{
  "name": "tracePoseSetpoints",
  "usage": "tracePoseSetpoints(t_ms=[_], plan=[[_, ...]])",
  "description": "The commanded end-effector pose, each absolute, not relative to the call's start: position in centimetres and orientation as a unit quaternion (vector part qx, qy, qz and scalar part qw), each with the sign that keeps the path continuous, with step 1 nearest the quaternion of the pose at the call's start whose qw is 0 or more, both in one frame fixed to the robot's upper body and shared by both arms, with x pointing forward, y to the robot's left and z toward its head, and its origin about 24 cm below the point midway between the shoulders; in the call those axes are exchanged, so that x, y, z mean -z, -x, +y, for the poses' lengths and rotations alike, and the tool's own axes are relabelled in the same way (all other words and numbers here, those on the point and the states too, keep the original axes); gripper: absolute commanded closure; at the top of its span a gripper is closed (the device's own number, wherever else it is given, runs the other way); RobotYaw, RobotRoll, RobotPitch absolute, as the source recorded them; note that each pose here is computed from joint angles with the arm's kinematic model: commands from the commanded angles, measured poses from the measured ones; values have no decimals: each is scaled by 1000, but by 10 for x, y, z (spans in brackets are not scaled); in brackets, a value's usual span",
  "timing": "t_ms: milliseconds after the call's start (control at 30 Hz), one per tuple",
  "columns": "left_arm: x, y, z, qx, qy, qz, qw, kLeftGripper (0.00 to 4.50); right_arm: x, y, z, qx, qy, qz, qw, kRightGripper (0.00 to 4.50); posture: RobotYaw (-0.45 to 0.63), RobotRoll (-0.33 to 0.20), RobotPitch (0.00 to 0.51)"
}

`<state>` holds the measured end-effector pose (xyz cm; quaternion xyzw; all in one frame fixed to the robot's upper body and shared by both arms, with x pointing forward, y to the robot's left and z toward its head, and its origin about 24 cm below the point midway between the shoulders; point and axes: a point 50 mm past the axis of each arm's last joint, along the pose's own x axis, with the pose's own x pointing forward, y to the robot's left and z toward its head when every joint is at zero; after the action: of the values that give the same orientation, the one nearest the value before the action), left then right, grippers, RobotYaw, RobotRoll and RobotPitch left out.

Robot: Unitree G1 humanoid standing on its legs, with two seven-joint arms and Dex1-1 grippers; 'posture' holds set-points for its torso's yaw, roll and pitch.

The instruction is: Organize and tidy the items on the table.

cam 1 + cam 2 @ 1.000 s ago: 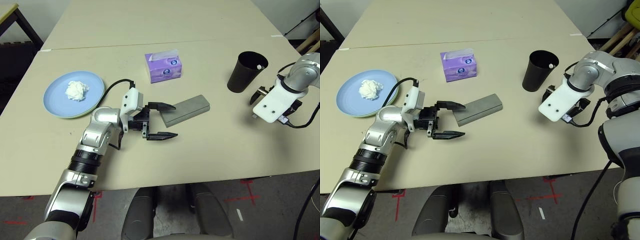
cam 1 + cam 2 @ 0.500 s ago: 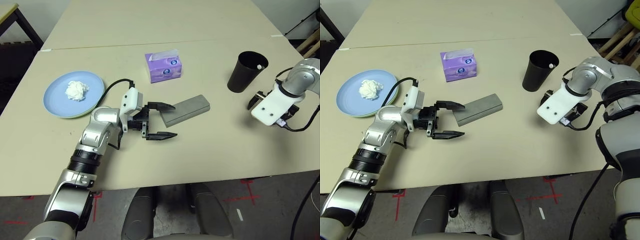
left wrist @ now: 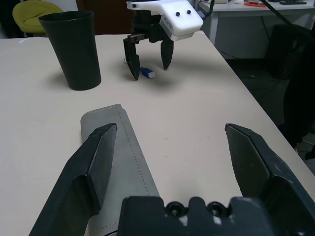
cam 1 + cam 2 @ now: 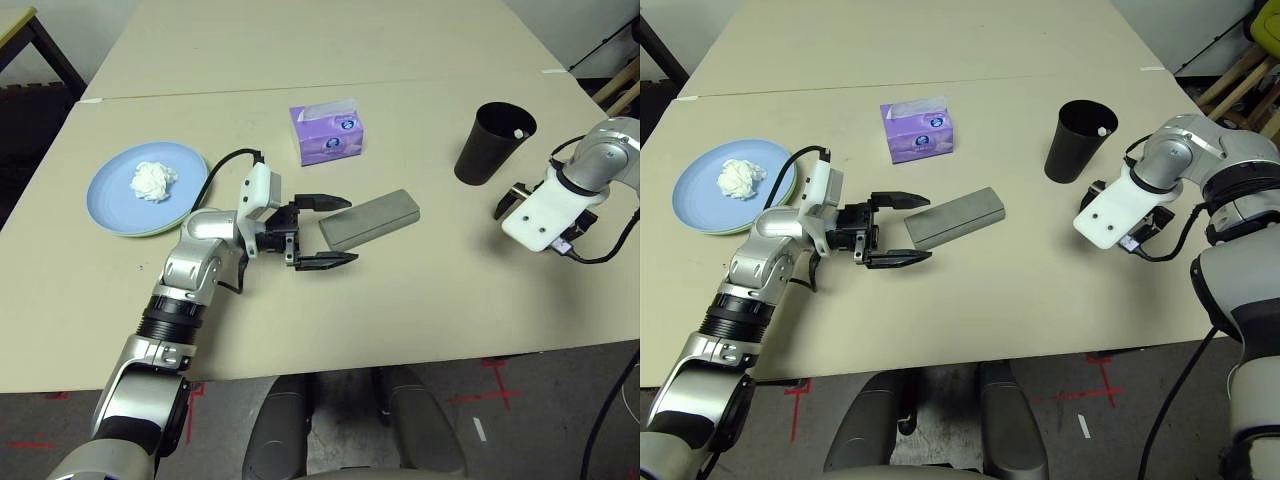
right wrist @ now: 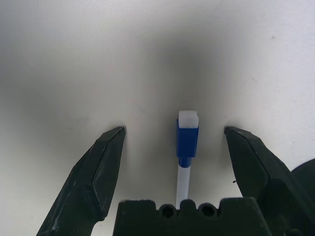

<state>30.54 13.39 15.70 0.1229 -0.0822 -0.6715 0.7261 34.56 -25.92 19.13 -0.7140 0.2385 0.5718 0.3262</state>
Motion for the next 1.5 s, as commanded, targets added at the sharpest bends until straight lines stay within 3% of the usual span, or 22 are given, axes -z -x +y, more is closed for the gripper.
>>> tracePoseSetpoints(t_ms=[33, 233, 267, 333, 433, 633, 667, 1000, 1333, 1400, 1500], plan=[[-157, -304, 132, 676, -126, -82, 721, 0, -188, -344, -264, -566, 720, 248, 317, 38, 75, 0, 235], [-156, -304, 134, 675, -128, -80, 722, 0, -186, -346, -264, -561, 725, 249, 313, 38, 82, 0, 235], [-156, -303, 134, 675, -129, -80, 722, 0, -186, -346, -263, -561, 726, 247, 313, 198, 84, 0, 235], [-156, -303, 135, 675, -130, -79, 722, 0, -185, -347, -262, -560, 727, 245, 312, 637, 85, 0, 235], [-156, -303, 135, 674, -131, -78, 723, 0, -185, -347, -262, -559, 729, 247, 309, 1640, 90, 0, 232], [-156, -301, 135, 674, -129, -79, 723, 0, -186, -347, -261, -563, 727, 246, 308, 3982, 90, 0, 231], [-156, -301, 135, 674, -128, -81, 723, 0, -186, -347, -261, -564, 726, 245, 307, 4081, 90, 0, 231], [-155, -301, 131, 678, -125, -84, 719, 0, -198, -344, -254, -589, 698, 205, 352, 4077, 69, 0, 211], [-151, -301, 130, 686, -127, -76, 713, 0, -242, -342, -233, -604, 564, 89, 556, 4077, 33, 0, 199], [-152, -303, 129, 686, -127, -77, 712, 0, -258, -338, -230, -611, 466, 65, 636, 4077, 33, 0, 199], [-152, -304, 129, 687, -127, -78, 711, 0, -266, -330, -231, -624, 366, 57, 688, 4077, 24, 0, 193]])
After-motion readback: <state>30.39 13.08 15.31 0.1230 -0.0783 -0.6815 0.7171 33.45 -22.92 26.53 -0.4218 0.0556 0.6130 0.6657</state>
